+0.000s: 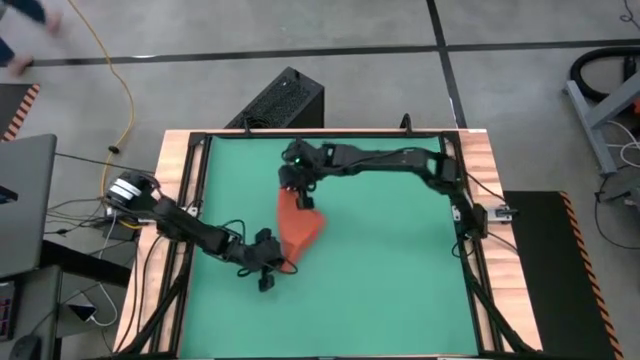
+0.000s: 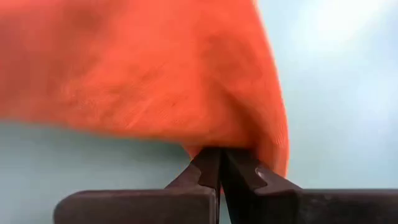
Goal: Roll towel
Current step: Fold the orange towel
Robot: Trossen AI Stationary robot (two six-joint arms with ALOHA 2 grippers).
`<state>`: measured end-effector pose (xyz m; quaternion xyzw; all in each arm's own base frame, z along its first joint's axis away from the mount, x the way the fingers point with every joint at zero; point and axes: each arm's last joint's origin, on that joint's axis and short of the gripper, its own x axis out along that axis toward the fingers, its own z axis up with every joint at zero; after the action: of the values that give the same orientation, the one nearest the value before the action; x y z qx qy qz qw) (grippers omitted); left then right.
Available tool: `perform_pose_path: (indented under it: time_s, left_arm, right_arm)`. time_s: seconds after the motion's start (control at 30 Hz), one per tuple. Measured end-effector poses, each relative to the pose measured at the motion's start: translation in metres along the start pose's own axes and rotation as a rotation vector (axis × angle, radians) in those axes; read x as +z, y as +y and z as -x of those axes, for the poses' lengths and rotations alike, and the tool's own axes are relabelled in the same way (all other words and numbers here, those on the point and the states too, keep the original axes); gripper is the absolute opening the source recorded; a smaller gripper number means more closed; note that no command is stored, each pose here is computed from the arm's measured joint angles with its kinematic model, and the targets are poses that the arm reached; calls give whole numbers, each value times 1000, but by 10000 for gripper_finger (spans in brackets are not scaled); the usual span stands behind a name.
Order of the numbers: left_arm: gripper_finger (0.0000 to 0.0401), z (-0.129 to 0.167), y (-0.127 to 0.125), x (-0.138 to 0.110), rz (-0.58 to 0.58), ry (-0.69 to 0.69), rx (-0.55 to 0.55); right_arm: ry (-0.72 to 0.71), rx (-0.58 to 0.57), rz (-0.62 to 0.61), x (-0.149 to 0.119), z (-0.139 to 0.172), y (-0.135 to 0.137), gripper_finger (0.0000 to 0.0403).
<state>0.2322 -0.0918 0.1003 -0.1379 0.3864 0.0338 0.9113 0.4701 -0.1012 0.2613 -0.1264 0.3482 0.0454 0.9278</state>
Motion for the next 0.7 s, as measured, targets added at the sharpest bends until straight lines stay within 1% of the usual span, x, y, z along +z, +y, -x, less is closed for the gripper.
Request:
perform_pose_path:
  time_s: [0.13, 0.2, 0.3, 0.43, 0.53, 0.63, 0.7]
  left_arm:
    - [0, 24, -5, -7, 46, 104, 7]
    - [0, 39, -7, -11, 63, 149, 7]
    - [0, 63, -8, -16, 103, 208, 17]
    - [0, 94, -6, -18, 195, 212, 15]
    - [0, 111, -6, -18, 260, 196, -14]
    - [0, 124, -4, -17, 294, 179, -58]
    - [0, 130, -4, -15, 294, 126, -65]
  right_arm:
    - [-42, 41, -7, -13, -36, 1, 5]
    - [-75, 38, -21, -17, -48, -1, 6]
    - [-109, 28, -34, -20, -60, -2, 26]
    - [-111, 13, -27, -17, -60, 1, 66]
    - [-114, -18, -25, -11, -52, 0, 97]
    - [-138, -54, -27, -4, -38, -7, 130]
    - [-139, -77, -31, -1, -27, -12, 153]
